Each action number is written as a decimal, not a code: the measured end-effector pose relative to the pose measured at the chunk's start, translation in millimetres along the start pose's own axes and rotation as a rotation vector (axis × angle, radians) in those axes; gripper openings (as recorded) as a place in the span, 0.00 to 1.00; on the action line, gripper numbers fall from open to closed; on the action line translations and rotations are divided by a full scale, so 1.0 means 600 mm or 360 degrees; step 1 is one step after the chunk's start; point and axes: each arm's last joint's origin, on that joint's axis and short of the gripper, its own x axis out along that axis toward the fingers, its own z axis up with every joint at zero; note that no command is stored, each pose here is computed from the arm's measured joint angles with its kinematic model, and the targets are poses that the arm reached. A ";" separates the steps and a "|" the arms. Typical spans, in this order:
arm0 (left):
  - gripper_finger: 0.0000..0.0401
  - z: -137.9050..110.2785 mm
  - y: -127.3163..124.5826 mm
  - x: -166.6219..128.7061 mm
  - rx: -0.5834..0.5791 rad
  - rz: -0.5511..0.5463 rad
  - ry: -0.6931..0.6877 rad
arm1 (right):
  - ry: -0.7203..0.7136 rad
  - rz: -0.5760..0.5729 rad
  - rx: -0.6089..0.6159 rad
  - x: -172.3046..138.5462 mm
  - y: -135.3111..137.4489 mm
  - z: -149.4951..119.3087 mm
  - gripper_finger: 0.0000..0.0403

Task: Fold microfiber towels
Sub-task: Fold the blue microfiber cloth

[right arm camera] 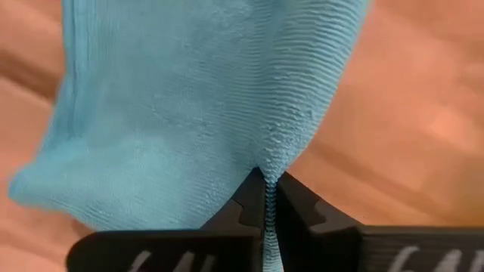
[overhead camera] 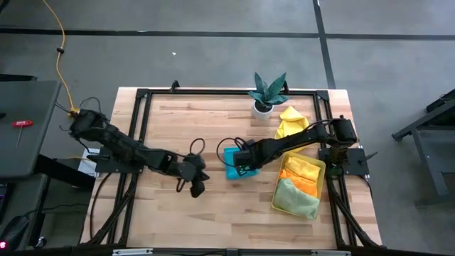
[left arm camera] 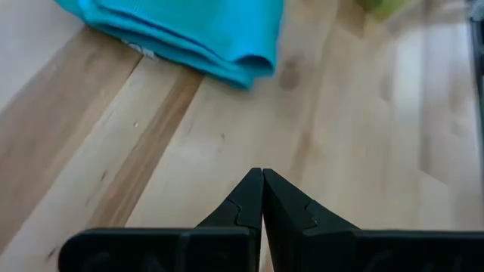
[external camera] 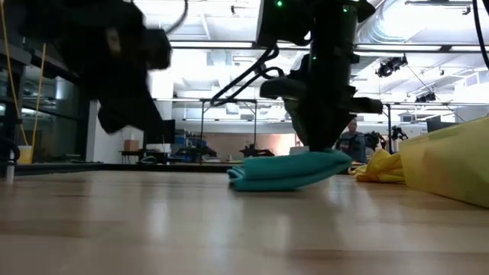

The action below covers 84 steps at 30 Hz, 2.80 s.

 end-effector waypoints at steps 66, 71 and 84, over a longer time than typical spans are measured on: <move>0.00 0.024 0.050 0.085 0.0281 0.0103 -0.0006 | -0.0104 0.0701 0.0476 0.036 0.102 -0.026 0.00; 0.00 0.026 0.056 0.064 0.0389 0.0213 0.0058 | -0.0106 0.0706 0.0469 0.036 0.102 -0.025 0.00; 0.00 -0.012 0.082 0.096 0.0311 0.0204 -0.0020 | -0.0117 0.0792 0.0456 0.032 0.109 -0.023 0.00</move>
